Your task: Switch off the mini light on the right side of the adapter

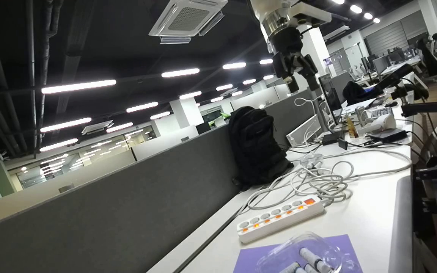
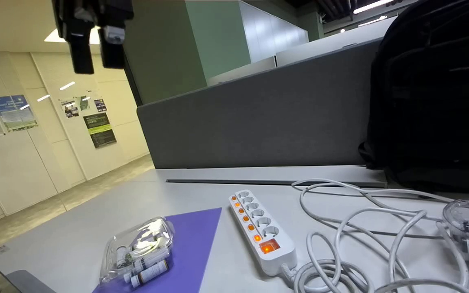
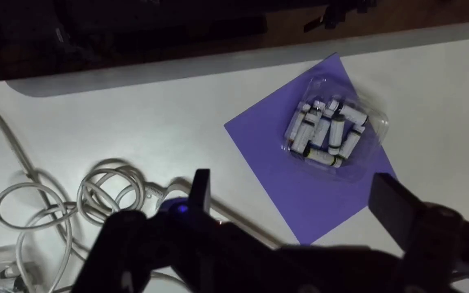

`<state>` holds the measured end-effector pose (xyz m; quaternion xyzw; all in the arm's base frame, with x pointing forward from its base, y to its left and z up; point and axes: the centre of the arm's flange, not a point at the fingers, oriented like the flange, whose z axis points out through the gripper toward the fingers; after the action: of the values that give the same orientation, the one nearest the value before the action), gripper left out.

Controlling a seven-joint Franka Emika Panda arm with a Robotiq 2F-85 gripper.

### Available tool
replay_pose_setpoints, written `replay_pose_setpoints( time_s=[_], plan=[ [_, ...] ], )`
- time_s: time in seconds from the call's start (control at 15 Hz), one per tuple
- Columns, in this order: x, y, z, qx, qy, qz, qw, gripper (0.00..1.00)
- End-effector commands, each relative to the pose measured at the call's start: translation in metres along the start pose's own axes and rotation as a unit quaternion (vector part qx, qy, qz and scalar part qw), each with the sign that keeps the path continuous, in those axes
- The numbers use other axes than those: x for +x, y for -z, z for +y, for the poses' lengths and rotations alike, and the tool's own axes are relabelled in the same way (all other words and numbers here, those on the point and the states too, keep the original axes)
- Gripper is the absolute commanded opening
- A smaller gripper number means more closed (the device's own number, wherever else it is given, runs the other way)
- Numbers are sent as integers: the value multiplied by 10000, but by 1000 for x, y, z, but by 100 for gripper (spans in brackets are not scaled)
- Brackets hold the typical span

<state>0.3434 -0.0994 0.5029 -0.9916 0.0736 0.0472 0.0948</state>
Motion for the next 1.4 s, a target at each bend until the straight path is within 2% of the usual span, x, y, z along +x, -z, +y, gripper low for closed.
replay_pose_setpoints(
  time_s=[0.0, 0.27, 0.47, 0.53, 0.6, 1.27, 1.33],
  plan=[
    [35, -26, -1, -163, 16, 420, 9990, 100],
    [76, -65, 1, -311, 27, 1108, 9933, 100],
    [100, -98, 8, -310, -61, 1319, 9908, 100],
    [106, -108, 11, -300, -77, 1331, 9906, 75],
    [113, -119, 14, -296, -104, 1315, 9908, 75],
    [155, -215, 42, -476, -518, 848, 9939, 5],
    [158, -221, 44, -508, -528, 816, 9940, 1]
  ],
)
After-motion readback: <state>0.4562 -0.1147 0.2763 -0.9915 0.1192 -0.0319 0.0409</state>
